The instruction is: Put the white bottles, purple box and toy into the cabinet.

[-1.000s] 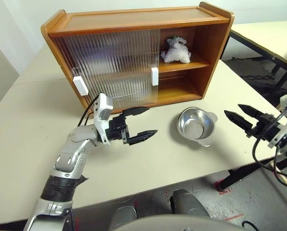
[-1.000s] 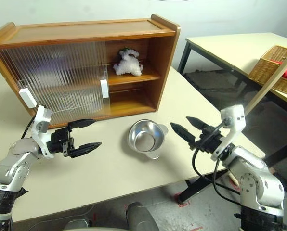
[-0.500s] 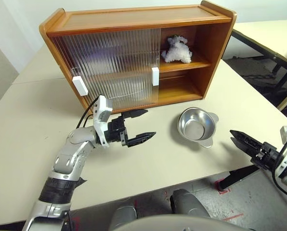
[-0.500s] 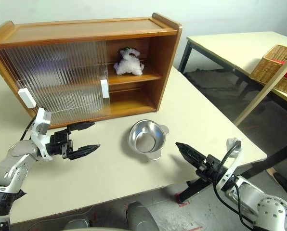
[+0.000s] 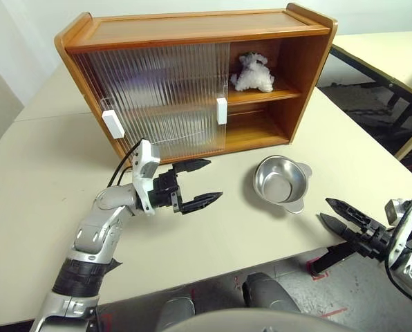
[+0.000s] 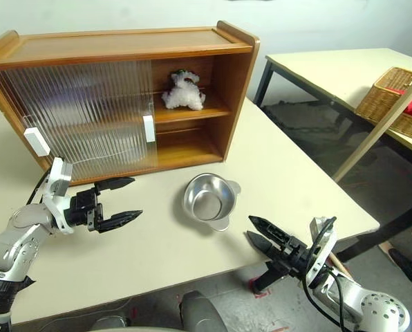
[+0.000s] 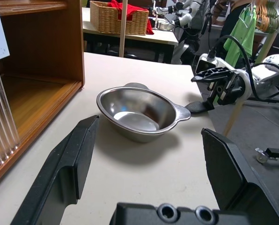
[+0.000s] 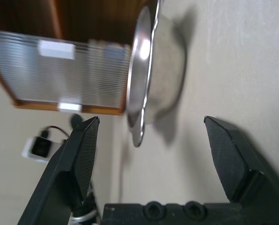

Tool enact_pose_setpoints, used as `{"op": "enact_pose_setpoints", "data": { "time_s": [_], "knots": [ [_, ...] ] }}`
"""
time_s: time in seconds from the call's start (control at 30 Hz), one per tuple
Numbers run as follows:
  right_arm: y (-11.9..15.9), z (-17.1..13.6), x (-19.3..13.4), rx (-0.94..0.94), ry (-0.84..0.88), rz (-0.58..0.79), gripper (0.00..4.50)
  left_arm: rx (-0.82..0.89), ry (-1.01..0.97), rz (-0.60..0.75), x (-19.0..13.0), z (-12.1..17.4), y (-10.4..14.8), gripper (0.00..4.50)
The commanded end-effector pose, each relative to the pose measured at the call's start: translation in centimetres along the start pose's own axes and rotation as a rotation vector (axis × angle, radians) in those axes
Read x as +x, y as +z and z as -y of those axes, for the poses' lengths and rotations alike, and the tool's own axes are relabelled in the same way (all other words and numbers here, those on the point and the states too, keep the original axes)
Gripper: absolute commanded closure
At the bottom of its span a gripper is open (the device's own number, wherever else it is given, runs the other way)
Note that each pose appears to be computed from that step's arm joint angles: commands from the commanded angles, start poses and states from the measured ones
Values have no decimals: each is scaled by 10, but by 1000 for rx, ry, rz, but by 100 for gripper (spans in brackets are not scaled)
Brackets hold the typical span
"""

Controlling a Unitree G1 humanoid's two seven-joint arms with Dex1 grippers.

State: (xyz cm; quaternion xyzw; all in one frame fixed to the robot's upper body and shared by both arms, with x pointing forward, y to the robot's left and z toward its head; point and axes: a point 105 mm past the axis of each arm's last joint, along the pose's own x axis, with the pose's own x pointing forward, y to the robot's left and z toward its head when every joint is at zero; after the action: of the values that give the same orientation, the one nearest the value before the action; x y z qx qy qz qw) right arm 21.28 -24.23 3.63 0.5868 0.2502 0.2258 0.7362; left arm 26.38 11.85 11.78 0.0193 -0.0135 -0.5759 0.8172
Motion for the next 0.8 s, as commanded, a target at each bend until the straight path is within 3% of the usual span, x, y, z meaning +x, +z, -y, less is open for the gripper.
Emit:
{"op": "enact_pose_setpoints", "data": {
  "time_s": [0.03,0.5,0.6,0.67,0.8],
  "knots": [
    [-19,29,2,64,-73,-76,4,16,7,-12,-3,1,0,0],
    [13,22,-23,-144,89,-141,4,7,8,-1,2,4,-2,0],
    [0,-58,29,-259,243,-223,4,7,7,-1,3,4,-2,0],
    [-5,-89,42,-342,284,-223,4,7,5,-1,3,4,-2,0],
    [11,-81,31,-293,248,-152,4,5,2,-3,4,5,-1,0]
  ]
}}
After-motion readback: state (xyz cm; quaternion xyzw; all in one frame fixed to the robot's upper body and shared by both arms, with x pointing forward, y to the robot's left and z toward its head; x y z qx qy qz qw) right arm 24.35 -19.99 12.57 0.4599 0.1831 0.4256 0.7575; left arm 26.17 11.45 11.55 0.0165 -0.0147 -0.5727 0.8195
